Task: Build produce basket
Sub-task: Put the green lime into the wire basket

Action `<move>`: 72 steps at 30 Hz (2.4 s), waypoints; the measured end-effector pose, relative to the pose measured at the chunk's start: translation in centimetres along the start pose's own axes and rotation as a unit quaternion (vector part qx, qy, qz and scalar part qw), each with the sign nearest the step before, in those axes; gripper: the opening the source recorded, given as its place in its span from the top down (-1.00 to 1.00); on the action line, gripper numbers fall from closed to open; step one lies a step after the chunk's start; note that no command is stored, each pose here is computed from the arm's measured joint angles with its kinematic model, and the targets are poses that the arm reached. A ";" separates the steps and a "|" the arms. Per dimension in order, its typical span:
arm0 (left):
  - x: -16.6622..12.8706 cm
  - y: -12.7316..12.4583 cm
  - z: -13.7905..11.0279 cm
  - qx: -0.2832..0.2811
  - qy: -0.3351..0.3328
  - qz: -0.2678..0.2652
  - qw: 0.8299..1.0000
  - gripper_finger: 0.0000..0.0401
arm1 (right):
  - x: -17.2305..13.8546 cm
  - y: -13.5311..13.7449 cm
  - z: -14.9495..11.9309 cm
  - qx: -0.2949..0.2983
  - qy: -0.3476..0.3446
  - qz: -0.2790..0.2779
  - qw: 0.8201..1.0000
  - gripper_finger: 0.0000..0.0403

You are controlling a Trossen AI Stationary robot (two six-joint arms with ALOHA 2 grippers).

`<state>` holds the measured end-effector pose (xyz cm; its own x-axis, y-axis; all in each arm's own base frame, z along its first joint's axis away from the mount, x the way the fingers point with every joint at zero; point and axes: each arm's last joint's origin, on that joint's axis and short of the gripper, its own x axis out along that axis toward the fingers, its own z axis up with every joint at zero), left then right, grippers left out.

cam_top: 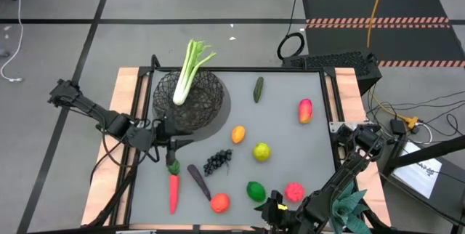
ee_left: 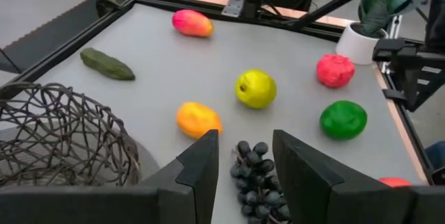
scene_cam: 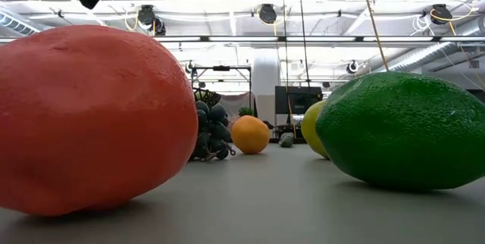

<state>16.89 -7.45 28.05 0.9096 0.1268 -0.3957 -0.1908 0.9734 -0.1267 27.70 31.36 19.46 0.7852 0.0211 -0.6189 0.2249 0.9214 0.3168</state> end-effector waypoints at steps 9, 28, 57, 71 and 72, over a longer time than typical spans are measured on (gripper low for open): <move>0.0 0.0 0.1 0.011 -0.003 0.002 1.000 0.32 | 0.5 -2.6 -1.4 -0.079 -0.012 -0.092 0.993 -0.85; 0.8 1.5 1.7 0.082 -0.055 0.065 0.993 0.32 | 5.0 -10.1 -2.2 -0.018 0.064 -0.146 0.987 -0.64; -2.3 3.8 3.2 0.152 -0.110 0.091 0.978 0.32 | -1.6 -10.9 10.4 -0.466 -0.069 -0.106 0.876 -0.34; -2.2 3.4 2.6 0.110 -0.087 0.036 0.989 0.32 | -0.8 -12.7 13.0 -0.378 -0.101 -0.127 0.912 -0.34; -2.2 3.4 2.6 0.110 -0.085 0.034 0.990 0.32 | -0.8 -12.8 13.1 -0.352 -0.107 -0.125 0.921 -0.34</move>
<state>15.17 -3.97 30.86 0.9498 0.2055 -0.2360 -0.1857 0.9771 0.1037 31.80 14.50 25.33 0.8729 -0.2326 -0.4288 0.0426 0.9120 -0.4080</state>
